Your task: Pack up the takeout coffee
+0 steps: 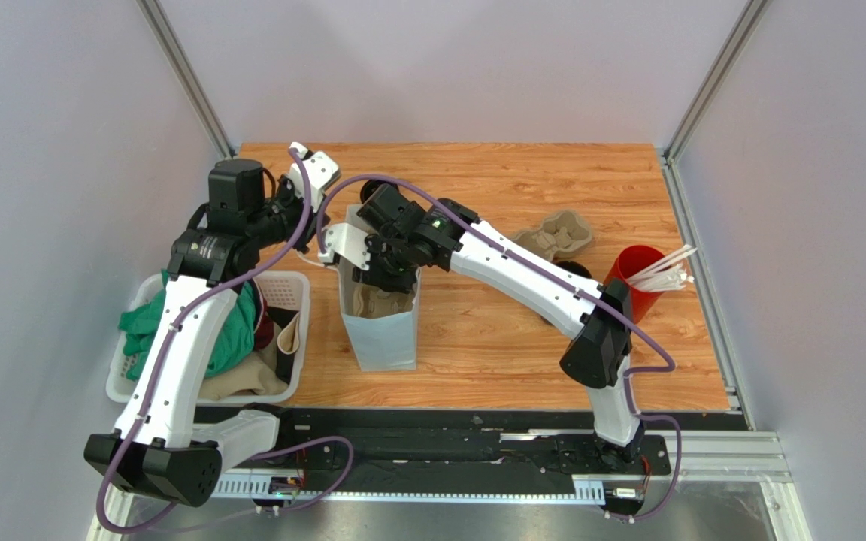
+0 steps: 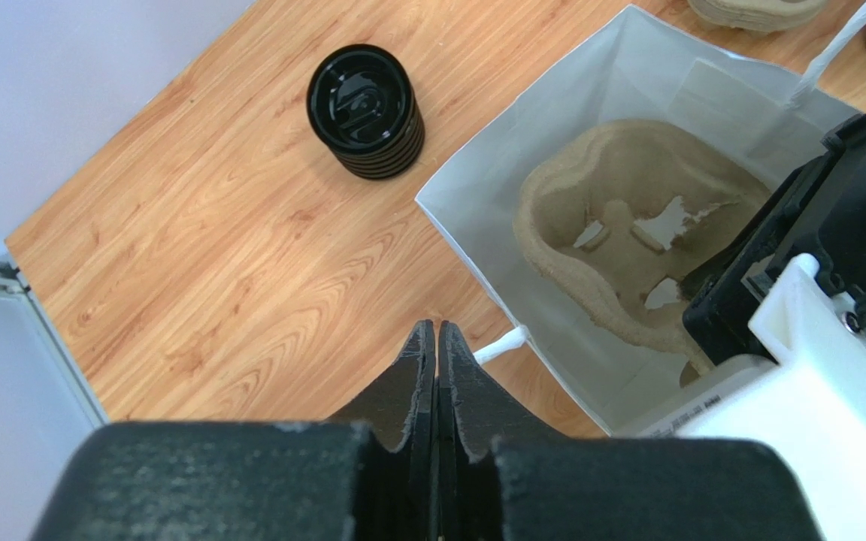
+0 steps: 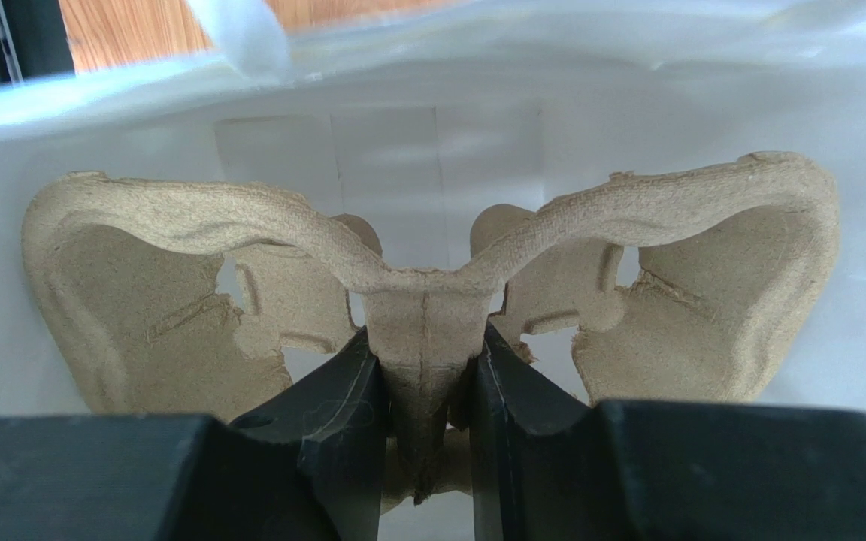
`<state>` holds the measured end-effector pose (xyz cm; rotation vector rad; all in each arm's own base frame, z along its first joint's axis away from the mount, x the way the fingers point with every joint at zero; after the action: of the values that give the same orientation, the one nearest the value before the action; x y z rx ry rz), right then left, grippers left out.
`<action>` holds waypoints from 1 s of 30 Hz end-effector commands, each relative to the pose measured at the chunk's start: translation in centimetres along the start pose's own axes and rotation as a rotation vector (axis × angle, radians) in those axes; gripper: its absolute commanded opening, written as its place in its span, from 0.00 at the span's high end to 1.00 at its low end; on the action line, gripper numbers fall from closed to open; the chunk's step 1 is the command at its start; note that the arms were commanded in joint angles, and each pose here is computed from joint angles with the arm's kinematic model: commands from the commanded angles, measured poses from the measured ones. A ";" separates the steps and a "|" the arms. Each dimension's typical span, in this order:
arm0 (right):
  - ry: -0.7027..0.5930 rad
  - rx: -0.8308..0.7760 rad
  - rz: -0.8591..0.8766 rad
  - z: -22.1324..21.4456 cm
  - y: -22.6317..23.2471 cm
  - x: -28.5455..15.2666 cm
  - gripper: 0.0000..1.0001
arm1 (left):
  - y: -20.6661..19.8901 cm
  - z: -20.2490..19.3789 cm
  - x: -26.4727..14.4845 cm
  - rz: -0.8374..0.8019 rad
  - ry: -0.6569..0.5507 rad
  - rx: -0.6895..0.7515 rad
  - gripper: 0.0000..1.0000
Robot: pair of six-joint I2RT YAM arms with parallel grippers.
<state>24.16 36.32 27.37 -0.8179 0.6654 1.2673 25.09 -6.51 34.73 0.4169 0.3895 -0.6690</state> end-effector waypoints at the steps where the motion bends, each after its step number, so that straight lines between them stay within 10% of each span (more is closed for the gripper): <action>1: 0.032 0.042 -0.006 -0.3 -0.1 0.0 0.79 | 0.6 0.7 -0.7 0.067 -0.039 0.021 0.99; 30: 0.199 0.071 0.034 -2.8 -0.6 3.1 0.78 | 0.9 0.8 -0.9 0.106 -0.041 0.019 1.00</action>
<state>25.15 36.02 22.89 -0.8675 0.8593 1.2279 25.32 -5.87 34.87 0.4395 0.3869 -0.5976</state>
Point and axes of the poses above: each gripper's point midway between its finger pads, its own x axis out along the fingers, its own y axis along the line the jaws close on, z = x × y, the point moved 8 cm from there along -x, back along the fingers, and after that the axes turned 3 degrees about x, right-handed, at the moved point
